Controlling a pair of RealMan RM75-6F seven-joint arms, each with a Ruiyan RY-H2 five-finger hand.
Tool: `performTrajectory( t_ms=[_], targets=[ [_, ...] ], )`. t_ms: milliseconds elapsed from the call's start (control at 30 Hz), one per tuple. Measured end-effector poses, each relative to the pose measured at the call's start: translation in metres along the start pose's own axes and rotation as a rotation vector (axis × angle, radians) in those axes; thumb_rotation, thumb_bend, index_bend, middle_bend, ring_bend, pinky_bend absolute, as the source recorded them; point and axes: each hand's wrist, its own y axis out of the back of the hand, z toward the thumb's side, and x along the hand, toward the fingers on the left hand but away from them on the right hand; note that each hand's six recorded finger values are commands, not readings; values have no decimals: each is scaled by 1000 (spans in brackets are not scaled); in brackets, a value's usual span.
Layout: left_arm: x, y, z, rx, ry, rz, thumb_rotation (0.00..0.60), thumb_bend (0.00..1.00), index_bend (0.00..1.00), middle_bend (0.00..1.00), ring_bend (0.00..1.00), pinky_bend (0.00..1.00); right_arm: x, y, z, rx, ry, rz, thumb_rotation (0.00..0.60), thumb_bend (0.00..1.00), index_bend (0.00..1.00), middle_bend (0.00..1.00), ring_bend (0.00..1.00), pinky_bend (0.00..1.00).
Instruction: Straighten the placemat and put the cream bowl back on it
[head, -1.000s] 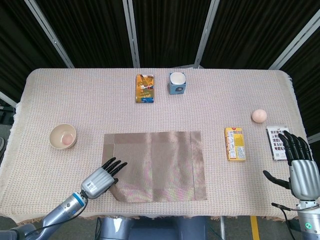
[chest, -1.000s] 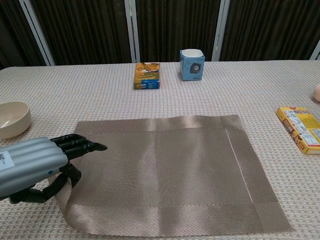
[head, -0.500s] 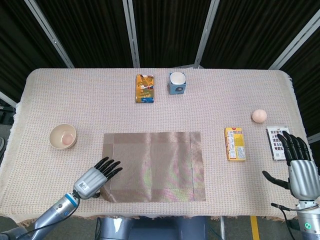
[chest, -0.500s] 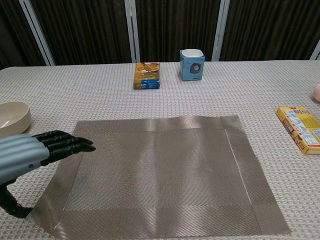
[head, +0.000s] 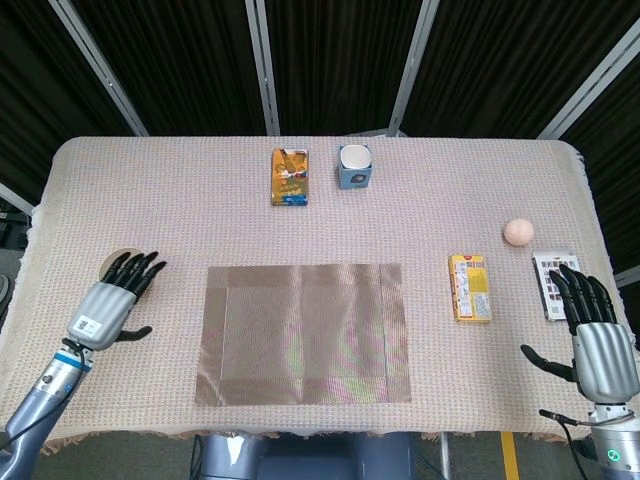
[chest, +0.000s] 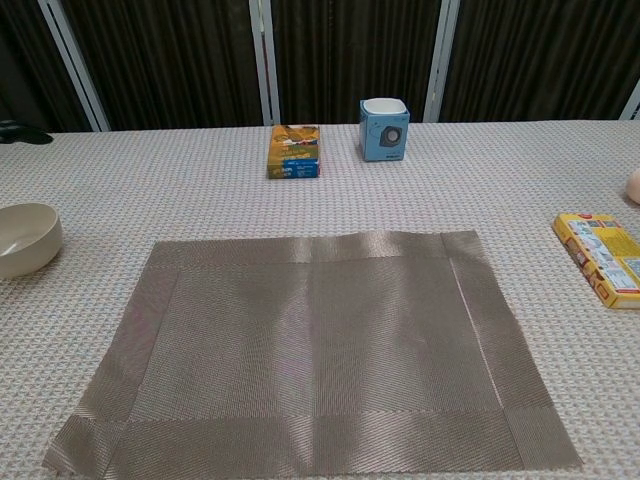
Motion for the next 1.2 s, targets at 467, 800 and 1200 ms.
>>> performTrajectory(
  t_ms=[467,800,1200],
  targets=[
    [12,-41,-107,20,254,-84,600,53,224,0,0,0,-3,-7,-1,17,-5,17,600,0,0,0,0,0],
    [27,-83,-109,-22,267,-135,600,204,370,0,0,0,-4,-8,-4,21,-10,17,600,0,0,0,0,0],
    [35,-85,-99,-40,234,-90,600,385,691,0,0,0,-4,-7,-5,18,-10,16,600,0,0,0,0,0]
  ],
)
